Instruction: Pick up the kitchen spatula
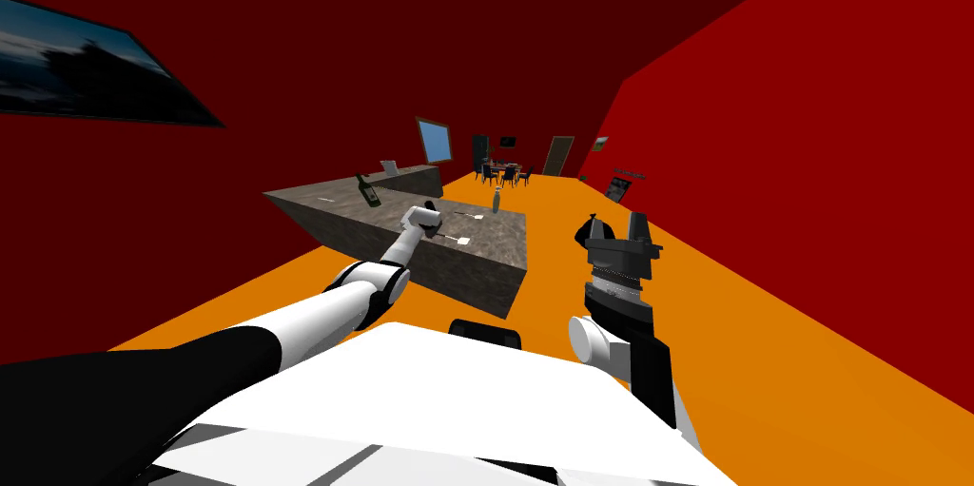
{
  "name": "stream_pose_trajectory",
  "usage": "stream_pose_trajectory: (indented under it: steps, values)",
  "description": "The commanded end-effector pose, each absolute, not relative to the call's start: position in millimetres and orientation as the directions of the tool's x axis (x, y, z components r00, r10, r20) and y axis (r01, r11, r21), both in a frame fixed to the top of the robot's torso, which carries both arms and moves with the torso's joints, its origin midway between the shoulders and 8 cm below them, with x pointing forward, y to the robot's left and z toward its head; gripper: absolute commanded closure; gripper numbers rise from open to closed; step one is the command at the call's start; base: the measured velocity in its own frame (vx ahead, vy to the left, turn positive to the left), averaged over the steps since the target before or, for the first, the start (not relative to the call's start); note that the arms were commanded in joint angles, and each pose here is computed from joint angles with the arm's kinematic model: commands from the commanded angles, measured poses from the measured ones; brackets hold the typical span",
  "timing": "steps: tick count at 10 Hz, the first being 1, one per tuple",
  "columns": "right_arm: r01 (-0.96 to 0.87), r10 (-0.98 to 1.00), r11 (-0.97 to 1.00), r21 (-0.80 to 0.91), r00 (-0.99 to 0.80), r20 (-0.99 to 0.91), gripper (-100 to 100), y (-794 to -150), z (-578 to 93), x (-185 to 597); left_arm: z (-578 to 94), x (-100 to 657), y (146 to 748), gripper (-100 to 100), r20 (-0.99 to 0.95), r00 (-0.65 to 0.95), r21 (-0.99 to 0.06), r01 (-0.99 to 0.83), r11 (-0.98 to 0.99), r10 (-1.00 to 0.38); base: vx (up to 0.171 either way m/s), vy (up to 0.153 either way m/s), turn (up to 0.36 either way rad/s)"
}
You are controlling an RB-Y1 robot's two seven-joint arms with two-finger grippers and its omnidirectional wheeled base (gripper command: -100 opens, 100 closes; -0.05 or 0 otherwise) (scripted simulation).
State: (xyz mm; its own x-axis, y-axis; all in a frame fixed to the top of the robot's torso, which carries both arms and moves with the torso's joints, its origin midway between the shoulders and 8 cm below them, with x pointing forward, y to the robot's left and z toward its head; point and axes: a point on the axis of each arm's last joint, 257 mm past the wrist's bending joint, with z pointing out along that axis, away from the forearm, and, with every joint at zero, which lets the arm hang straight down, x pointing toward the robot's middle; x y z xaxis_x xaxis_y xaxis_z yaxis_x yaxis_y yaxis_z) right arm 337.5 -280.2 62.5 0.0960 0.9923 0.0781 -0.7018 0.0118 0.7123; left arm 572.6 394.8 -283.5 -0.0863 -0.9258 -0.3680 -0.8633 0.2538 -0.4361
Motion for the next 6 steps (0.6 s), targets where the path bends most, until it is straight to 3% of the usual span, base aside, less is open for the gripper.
stream_pose_trajectory:
  steps: [1, 6]
  values:
    - [-0.702, 0.992, 0.012, 0.712, 0.096, 0.078, 0, -280.2, 62.5, 337.5, -291.5, 564.9, 395.3, -100, -0.349, -0.088, -0.399, -0.887, 0.233, -0.933, 0.046, 0.001, -0.019]
    - [-0.702, 0.992, 0.012, 0.712, 0.096, 0.078, 0, -280.2, 62.5, 337.5, -305.9, 548.3, 390.2, -100, -0.277, -0.085, -0.302, -0.938, 0.170, -0.957, 0.045, 0.001, -0.026]
